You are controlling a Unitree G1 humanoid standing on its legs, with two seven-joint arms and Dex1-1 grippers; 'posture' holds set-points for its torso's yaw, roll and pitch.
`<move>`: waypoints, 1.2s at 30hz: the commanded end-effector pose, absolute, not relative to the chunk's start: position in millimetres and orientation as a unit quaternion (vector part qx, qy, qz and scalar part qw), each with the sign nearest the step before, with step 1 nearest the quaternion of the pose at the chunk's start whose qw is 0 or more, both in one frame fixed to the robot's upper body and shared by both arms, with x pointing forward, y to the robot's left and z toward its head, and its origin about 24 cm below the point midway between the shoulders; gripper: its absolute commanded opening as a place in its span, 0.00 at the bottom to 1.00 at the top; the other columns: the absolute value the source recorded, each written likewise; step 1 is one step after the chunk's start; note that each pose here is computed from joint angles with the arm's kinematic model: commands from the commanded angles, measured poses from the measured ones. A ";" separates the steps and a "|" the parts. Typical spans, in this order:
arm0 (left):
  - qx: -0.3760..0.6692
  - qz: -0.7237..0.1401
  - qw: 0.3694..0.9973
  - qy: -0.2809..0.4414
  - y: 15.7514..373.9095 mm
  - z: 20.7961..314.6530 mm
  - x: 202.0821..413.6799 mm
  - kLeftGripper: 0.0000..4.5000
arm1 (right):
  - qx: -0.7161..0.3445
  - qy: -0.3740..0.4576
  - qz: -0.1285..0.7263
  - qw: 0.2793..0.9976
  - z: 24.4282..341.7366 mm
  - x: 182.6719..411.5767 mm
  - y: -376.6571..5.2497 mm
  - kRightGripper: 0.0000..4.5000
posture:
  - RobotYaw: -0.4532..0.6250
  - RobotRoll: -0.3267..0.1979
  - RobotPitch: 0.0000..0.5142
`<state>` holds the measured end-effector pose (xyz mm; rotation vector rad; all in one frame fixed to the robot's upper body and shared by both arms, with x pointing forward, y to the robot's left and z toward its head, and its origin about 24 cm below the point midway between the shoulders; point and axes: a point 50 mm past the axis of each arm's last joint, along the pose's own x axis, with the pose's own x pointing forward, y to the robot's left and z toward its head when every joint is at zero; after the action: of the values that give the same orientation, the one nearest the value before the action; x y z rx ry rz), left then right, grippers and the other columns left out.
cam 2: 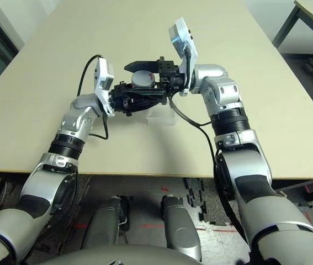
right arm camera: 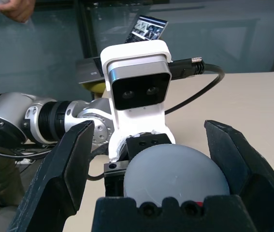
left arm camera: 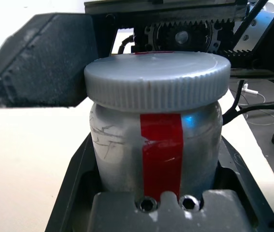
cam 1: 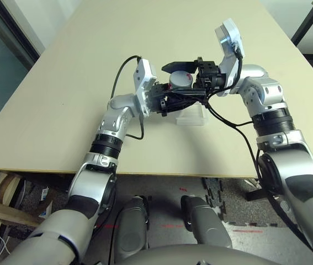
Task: Pour the medicine from the bottle into the box.
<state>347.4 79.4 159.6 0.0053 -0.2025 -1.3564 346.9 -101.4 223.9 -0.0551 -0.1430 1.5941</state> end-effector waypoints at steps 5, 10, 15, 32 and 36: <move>-0.006 -0.606 0.793 -0.066 84.9 149.3 350.1 0.58 | -0.035 -0.087 0.700 0.708 230.2 346.5 -103.8 1.00 | 0.21 0.62 0.28; -0.006 -0.606 0.792 -0.070 85.6 151.3 349.8 0.58 | -0.045 -0.078 0.675 0.732 225.9 352.7 -105.8 1.00 | 0.22 0.62 0.28; -0.005 -0.606 0.792 -0.074 86.1 152.7 349.4 0.58 | -0.048 -0.069 0.658 0.748 223.5 357.5 -107.8 1.00 | 0.22 0.62 0.28; -0.010 -0.608 0.790 -0.079 83.2 152.8 348.4 0.58 | -0.057 -0.030 0.608 0.792 214.8 365.0 -134.7 1.00 | 0.21 0.62 0.27; -0.011 -0.607 0.790 -0.078 82.4 152.2 348.4 0.58 | -0.057 -0.024 0.596 0.801 214.9 364.8 -146.6 1.00 | 0.21 0.62 0.27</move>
<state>351.3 82.5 155.1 -0.0178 -0.1645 -1.2838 362.1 -126.4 217.8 -0.1307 -0.0793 1.3647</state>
